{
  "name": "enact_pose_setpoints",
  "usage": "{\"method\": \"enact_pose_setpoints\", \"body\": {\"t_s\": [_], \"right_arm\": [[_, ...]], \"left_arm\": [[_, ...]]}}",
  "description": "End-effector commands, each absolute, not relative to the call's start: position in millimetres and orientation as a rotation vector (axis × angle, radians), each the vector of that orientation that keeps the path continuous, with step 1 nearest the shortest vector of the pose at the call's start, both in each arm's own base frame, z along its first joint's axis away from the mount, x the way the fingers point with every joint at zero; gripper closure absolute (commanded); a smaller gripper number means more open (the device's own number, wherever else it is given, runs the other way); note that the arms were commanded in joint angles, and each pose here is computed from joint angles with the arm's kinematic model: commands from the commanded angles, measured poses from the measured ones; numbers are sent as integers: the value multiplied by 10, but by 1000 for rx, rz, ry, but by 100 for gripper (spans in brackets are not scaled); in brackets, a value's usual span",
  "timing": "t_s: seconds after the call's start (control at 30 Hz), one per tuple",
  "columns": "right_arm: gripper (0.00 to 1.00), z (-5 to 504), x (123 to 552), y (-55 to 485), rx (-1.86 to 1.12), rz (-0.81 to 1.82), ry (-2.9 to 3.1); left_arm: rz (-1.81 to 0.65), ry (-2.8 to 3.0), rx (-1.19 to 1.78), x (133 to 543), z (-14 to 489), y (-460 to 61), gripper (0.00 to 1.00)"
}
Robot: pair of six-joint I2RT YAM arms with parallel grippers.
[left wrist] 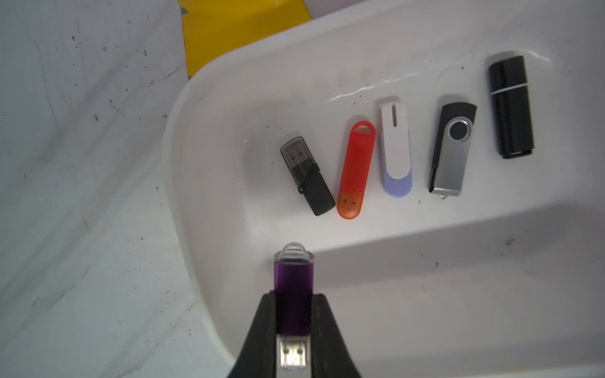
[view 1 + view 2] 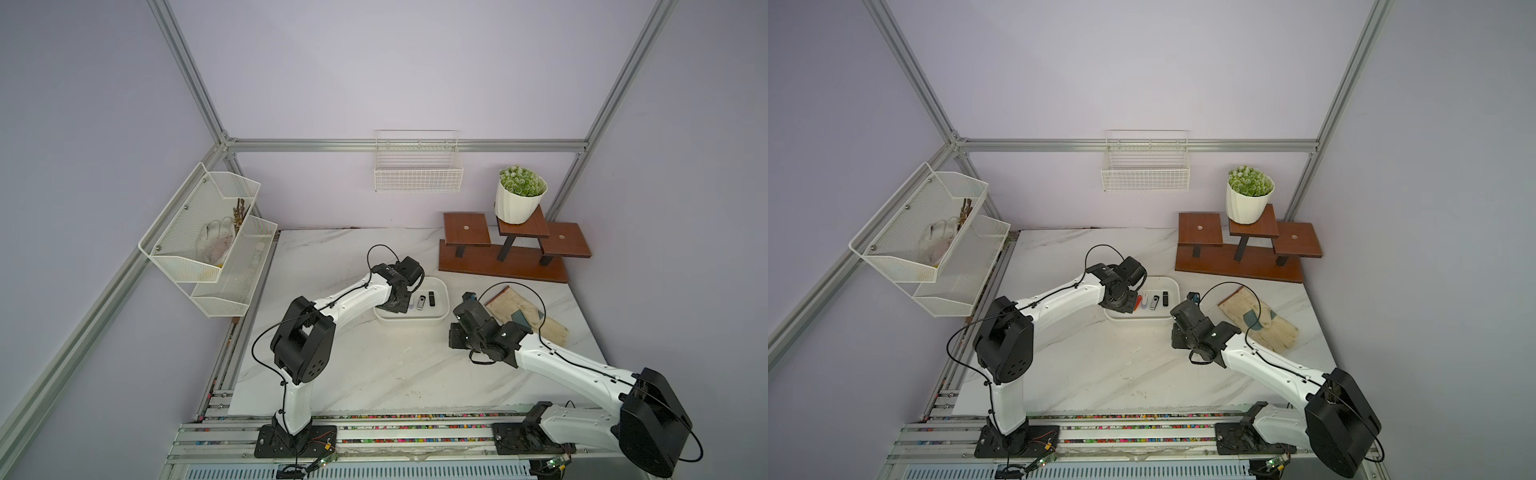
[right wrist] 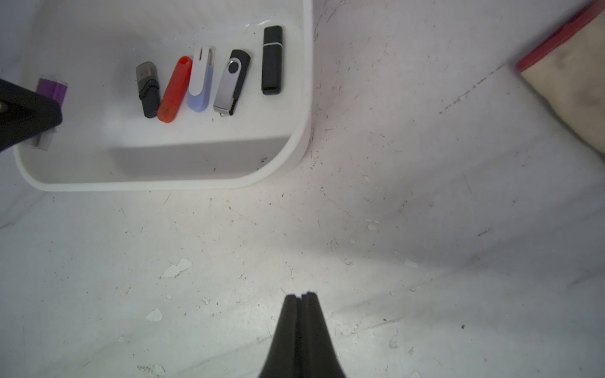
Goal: Put the usb flash drive into the storage box
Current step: Place the USB flash in the storage box.
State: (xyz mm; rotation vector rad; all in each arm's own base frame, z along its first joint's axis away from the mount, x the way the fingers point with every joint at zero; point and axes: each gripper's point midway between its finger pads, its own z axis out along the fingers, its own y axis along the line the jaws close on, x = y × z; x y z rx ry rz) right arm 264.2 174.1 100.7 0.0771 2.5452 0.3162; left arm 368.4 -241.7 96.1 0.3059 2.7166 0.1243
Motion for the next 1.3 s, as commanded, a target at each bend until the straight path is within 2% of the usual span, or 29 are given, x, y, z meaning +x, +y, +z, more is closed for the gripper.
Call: {"method": "enact_pose_setpoints", "body": {"t_s": [0.0,0.63,1.17,1.27], "right_arm": [[100,1064,2705,1753,70,319,2538],[100,1043,2723,1724,70,316,2551],[100,1025,2723,1694,74,307,2558],[100,1025,2725,1686,76,305,2557]], "left_arm": [[54,2659,304,3871,1043,-2558,100],[136,2650,107,4122,708,-2297,100],[167,2706,77,4093,431,-2257,100],[174,2706,81,4091,429,-2248,92]]}}
